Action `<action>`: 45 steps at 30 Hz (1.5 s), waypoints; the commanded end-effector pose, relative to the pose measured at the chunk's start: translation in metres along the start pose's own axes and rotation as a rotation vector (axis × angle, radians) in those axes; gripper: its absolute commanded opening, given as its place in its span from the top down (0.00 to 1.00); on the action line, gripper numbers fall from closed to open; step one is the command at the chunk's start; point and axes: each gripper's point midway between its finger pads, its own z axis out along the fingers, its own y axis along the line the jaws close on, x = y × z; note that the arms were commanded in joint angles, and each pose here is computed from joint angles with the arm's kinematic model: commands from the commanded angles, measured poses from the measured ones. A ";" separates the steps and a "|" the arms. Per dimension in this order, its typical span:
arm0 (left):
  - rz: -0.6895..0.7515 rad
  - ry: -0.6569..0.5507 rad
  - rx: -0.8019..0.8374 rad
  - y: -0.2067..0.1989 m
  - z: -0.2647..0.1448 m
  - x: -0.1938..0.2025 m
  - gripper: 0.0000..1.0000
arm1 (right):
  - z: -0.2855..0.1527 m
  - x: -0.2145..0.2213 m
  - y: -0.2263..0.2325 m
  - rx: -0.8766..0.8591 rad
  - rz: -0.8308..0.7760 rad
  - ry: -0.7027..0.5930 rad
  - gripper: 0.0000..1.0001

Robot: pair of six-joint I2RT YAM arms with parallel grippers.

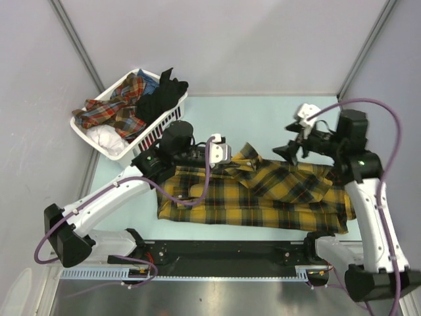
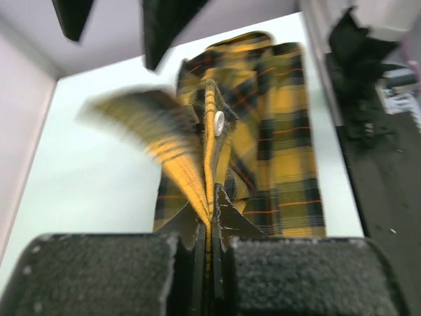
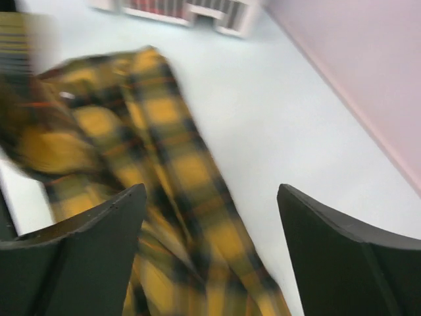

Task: Fold and stack the long sleeve shirts
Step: Fold the shirt

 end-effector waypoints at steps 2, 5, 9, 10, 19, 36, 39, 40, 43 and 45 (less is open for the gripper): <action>0.137 -0.137 0.229 -0.035 -0.010 -0.049 1.00 | -0.071 0.020 -0.009 0.222 -0.082 0.129 0.08; 0.164 -0.177 0.336 -0.055 -0.010 -0.063 0.97 | -0.099 0.036 -0.039 0.362 -0.017 0.161 0.07; 0.202 -0.229 0.455 -0.083 -0.014 -0.084 0.95 | -0.103 0.053 -0.064 0.319 0.202 0.121 0.10; 0.205 -0.241 0.482 -0.091 -0.017 -0.089 0.95 | -0.100 0.060 -0.069 0.289 0.230 0.133 0.12; 0.256 -0.244 0.594 -0.135 -0.017 -0.094 0.89 | -0.056 0.187 -0.079 0.038 0.710 0.381 0.48; 0.106 -0.204 0.443 -0.124 0.006 -0.095 1.00 | -0.044 0.348 -0.031 0.008 0.973 0.776 0.67; -0.013 -0.139 0.308 -0.109 0.011 -0.073 1.00 | -0.050 0.329 -0.036 -0.010 0.951 0.747 0.63; -0.058 -0.098 0.238 -0.103 0.011 -0.051 1.00 | -0.051 0.317 -0.048 0.000 0.904 0.720 0.62; -0.194 -0.057 0.037 -0.067 0.005 -0.014 1.00 | -0.051 0.273 -0.056 -0.020 0.858 0.645 0.55; -0.296 -0.034 -0.082 -0.038 -0.006 0.008 1.00 | -0.049 0.252 -0.044 -0.062 0.827 0.637 0.51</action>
